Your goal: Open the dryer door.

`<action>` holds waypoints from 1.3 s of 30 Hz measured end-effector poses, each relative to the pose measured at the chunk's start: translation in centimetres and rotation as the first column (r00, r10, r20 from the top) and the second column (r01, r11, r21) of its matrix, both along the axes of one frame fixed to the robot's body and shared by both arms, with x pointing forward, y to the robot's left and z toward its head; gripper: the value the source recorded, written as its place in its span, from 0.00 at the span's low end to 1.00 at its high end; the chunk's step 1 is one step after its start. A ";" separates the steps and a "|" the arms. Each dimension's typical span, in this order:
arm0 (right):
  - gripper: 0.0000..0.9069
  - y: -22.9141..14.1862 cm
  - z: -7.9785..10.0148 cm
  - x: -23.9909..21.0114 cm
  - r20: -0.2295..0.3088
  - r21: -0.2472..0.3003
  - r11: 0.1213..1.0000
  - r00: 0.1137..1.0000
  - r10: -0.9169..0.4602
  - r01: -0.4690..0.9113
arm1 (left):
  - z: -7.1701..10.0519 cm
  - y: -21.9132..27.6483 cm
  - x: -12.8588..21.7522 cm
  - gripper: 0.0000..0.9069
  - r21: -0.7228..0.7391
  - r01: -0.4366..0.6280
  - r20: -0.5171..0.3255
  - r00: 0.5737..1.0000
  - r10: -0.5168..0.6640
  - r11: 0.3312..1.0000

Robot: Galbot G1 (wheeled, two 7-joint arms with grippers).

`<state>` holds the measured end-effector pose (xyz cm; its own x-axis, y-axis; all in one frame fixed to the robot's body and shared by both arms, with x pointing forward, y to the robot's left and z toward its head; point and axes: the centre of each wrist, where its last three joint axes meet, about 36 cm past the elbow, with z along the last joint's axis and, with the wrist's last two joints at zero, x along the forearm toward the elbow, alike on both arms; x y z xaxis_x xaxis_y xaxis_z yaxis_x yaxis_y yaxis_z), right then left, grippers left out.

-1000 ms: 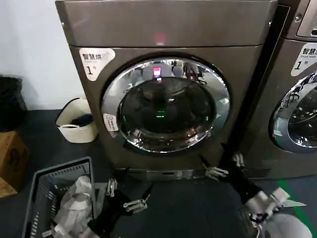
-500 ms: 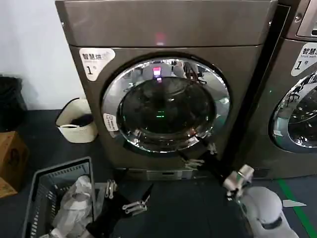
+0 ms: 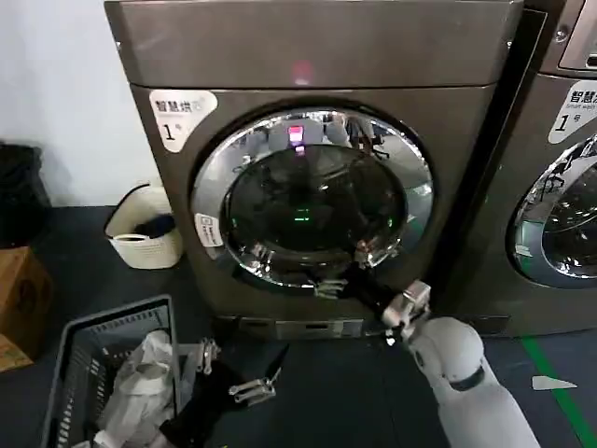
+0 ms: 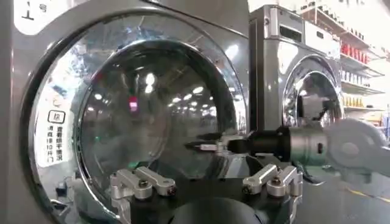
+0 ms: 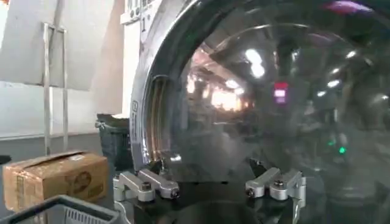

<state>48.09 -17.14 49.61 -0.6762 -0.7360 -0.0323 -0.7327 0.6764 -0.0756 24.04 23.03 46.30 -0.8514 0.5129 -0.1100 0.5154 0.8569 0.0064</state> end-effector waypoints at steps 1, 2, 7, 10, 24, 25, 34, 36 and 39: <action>1.00 0.3 0.0 0.1 -0.001 0.001 1.000 1.000 0.001 -0.001 | 0.0 0.0 -0.1 1.00 -0.001 0.000 -0.001 1.000 0.000 1.000; 1.00 0.5 -0.1 0.1 -0.002 0.000 1.000 1.000 0.003 -0.003 | 0.0 0.0 -0.1 1.00 0.000 0.000 -0.002 1.000 0.000 1.000; 1.00 1.6 -0.2 0.6 -0.001 -0.007 1.000 1.000 0.014 -0.014 | -0.1 -0.2 -0.2 1.00 -0.003 0.004 -0.005 1.000 -0.004 1.000; 1.00 2.3 -0.4 0.9 -0.005 -0.009 1.000 1.000 0.017 -0.017 | -0.1 -0.2 -0.2 1.00 -0.005 0.004 -0.005 1.000 -0.004 1.000; 1.00 5.6 -0.4 3.2 -0.006 -0.034 0.998 0.999 0.044 -0.045 | -0.4 -0.2 -0.1 1.00 -0.005 0.005 -0.011 1.000 -0.005 1.000; 1.00 5.8 -0.4 3.4 -0.006 -0.036 0.998 0.999 0.047 -0.047 | -0.5 -0.1 -0.1 1.00 -0.005 0.005 -0.010 1.000 -0.005 1.000; 1.00 8.5 0.1 4.9 0.006 -0.055 0.995 0.996 0.088 -0.087 | -0.7 -0.2 0.0 1.00 -0.009 0.002 -0.011 1.000 -0.002 1.000; 1.00 9.1 0.2 5.2 0.010 -0.057 0.994 0.995 0.096 -0.095 | -0.7 -0.1 -0.1 1.00 -0.007 0.001 -0.013 1.000 -0.001 1.000; 1.00 10.0 0.2 5.6 0.012 -0.060 0.993 0.994 0.105 -0.104 | -0.7 0.0 -0.2 1.00 -0.005 -0.003 -0.016 1.000 0.003 1.000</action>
<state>53.65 -7.17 49.83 -0.5951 -0.8037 0.0039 -0.7977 0.5901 -0.1243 23.84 23.03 45.55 -0.8546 0.5099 -0.0986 0.5129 0.8584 -0.0059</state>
